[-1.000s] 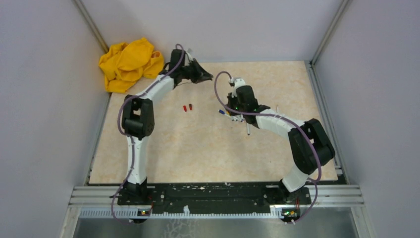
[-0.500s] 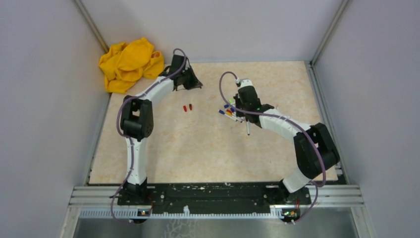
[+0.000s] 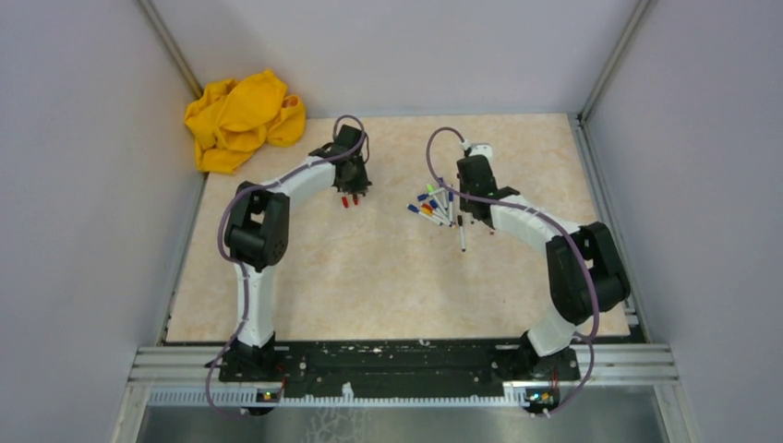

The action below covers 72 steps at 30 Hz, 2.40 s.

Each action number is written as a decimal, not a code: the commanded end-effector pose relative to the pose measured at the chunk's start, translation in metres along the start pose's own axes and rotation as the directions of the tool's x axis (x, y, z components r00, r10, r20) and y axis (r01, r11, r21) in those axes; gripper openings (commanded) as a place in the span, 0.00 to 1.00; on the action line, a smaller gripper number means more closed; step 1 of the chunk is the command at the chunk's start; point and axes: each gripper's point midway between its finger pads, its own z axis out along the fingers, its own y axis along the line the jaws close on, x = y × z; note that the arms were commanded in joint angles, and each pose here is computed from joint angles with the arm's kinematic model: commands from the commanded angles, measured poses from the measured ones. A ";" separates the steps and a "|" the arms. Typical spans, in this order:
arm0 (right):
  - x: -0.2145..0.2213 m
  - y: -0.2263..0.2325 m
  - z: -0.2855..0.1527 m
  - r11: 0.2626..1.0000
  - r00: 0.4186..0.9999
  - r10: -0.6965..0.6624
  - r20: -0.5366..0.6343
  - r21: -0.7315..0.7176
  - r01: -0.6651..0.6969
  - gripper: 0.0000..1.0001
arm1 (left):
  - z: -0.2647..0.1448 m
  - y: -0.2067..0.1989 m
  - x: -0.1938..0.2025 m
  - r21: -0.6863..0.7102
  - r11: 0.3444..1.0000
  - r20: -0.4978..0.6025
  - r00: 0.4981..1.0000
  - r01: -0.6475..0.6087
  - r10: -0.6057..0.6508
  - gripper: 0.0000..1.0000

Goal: Open the pen caps

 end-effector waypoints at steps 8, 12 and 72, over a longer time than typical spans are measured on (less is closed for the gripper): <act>0.012 -0.016 0.024 0.995 0.999 0.027 -0.034 0.094 -0.024 0.00 | -0.002 0.022 0.015 -0.120 0.992 -0.013 0.999 -0.045 0.044 0.17; 0.022 -0.020 0.031 0.994 0.998 0.028 -0.059 0.107 -0.021 0.00 | 0.001 0.026 0.020 -0.133 0.990 -0.024 0.999 -0.046 0.043 0.32; 0.078 0.019 -0.002 0.995 0.983 -0.063 -0.174 -0.088 0.048 0.47 | -0.082 -0.080 -0.037 0.381 0.924 0.150 0.988 -0.034 -0.025 0.99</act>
